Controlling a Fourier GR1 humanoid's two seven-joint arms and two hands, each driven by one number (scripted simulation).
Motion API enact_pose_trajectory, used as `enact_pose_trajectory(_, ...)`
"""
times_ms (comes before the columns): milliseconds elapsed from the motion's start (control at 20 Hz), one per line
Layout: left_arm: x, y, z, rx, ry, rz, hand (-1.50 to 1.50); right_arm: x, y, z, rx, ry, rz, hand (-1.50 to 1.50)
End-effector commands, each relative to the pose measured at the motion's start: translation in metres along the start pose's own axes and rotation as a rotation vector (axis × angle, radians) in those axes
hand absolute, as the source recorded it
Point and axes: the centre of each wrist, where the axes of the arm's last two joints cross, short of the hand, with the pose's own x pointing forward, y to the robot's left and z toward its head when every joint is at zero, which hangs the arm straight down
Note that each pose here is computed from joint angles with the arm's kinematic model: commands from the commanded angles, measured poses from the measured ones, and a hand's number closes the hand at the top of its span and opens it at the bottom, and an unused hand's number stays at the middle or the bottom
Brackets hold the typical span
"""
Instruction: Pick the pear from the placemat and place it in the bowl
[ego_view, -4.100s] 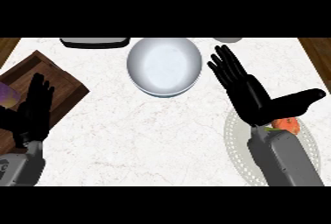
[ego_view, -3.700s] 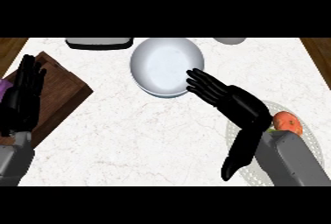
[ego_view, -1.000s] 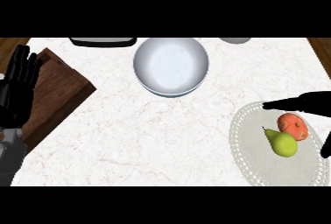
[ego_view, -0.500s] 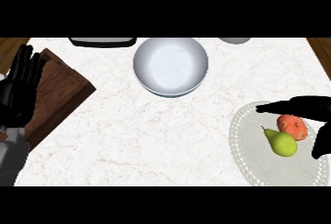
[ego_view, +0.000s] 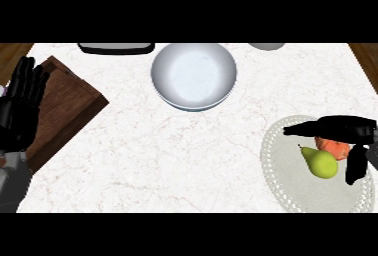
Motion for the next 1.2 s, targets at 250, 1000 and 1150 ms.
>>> enact_pose_trajectory(250, -0.004, 0.010, -0.008, 0.006, 0.009, -0.001, 0.00, -0.007, 0.004, -0.014, 0.121, -0.071, -0.051, -1.50)
enact_pose_trajectory(1000, 0.008, 0.005, -0.007, -0.005, 0.001, -0.001, 0.00, -0.040, 0.049, -0.035, 0.029, -0.077, -0.047, 1.50)
enact_pose_trajectory(1150, 0.012, 0.021, -0.013, 0.000, 0.003, -0.011, 0.00, -0.039, 0.044, -0.027, 0.017, -0.101, -0.029, 1.50)
